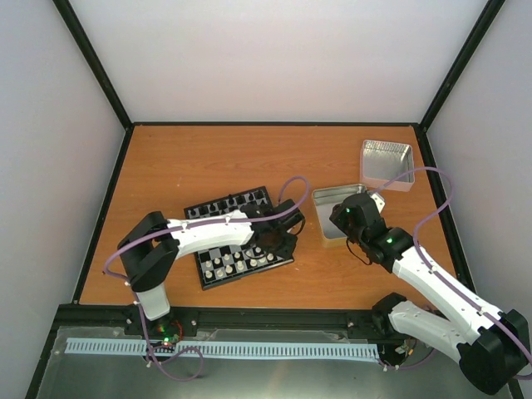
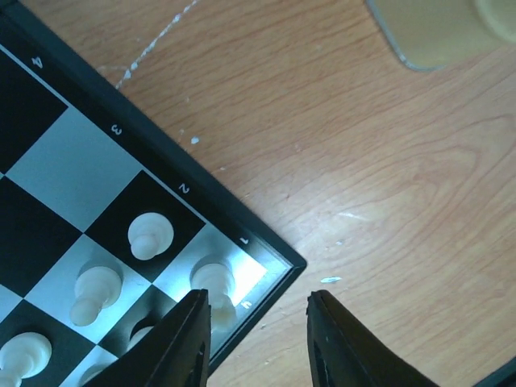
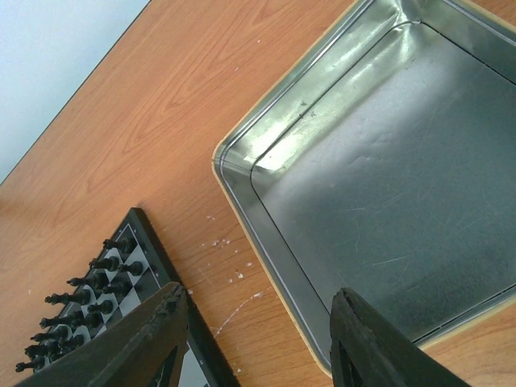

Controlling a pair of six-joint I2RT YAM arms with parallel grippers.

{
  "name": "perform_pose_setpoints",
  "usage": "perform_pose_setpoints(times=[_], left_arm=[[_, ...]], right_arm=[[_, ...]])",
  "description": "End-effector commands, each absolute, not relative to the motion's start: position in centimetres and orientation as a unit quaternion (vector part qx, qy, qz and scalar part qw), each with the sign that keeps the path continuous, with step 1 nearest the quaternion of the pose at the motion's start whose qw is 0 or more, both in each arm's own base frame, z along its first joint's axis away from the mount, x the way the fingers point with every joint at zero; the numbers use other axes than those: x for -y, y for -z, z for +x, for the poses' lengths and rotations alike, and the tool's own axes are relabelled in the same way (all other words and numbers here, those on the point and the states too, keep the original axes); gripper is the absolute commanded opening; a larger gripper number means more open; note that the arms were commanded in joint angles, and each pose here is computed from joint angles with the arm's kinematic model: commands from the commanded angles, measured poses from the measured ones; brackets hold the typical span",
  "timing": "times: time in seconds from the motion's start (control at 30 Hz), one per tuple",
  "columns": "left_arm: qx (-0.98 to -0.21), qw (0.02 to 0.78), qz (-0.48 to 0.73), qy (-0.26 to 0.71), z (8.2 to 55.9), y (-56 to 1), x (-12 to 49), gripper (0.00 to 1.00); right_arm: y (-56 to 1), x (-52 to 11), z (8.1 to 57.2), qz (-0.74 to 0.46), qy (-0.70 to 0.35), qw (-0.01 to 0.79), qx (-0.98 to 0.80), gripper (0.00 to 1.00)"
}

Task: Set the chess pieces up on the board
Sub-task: Place the chess piece on the chessboard, then reset both arms

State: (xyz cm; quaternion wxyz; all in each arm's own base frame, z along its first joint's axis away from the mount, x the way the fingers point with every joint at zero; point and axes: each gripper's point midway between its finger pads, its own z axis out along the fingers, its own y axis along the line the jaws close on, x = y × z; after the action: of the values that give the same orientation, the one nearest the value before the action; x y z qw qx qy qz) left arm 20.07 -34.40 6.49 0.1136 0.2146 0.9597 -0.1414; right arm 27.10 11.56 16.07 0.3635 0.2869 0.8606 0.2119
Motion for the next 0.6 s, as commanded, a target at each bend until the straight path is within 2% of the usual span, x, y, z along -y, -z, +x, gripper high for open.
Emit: perform_pose_setpoints(times=[0.0, 0.07, 0.2, 0.43, 0.53, 0.57], left_arm=[[-0.948, 0.139, 0.221, 0.182, 20.1, -10.7, 35.9, 0.36], [-0.94, 0.158, 0.22, 0.205, 20.2, -12.7, 36.2, 0.39], [-0.922, 0.234, 0.203, 0.231, 21.0, -17.2, 34.9, 0.53], [-0.878, 0.39, 0.144, 0.238, 21.3, -24.5, 27.4, 0.7], [-0.848, 0.444, 0.122, 0.26, 20.3, -28.3, 24.0, 0.87], [-0.838, 0.463, 0.115, 0.265, 20.1, -29.5, 22.8, 0.97]], right_arm=[[-16.3, -11.2, 27.1, 0.294, -0.213, 0.371, -0.855, 0.49], [-16.6, -11.2, 27.1, 0.29, -0.213, 0.374, -0.855, 0.49], [-16.7, -11.2, 27.0, 0.262, -0.198, 0.378, -0.866, 0.5], [-18.4, -9.5, 26.2, 0.186, -0.139, 0.413, -0.881, 0.59], [-20.8, -8.7, 25.9, 0.157, -0.129, 0.449, -0.87, 0.65], [-21.7, -8.4, 25.7, 0.149, -0.126, 0.46, -0.866, 0.68]])
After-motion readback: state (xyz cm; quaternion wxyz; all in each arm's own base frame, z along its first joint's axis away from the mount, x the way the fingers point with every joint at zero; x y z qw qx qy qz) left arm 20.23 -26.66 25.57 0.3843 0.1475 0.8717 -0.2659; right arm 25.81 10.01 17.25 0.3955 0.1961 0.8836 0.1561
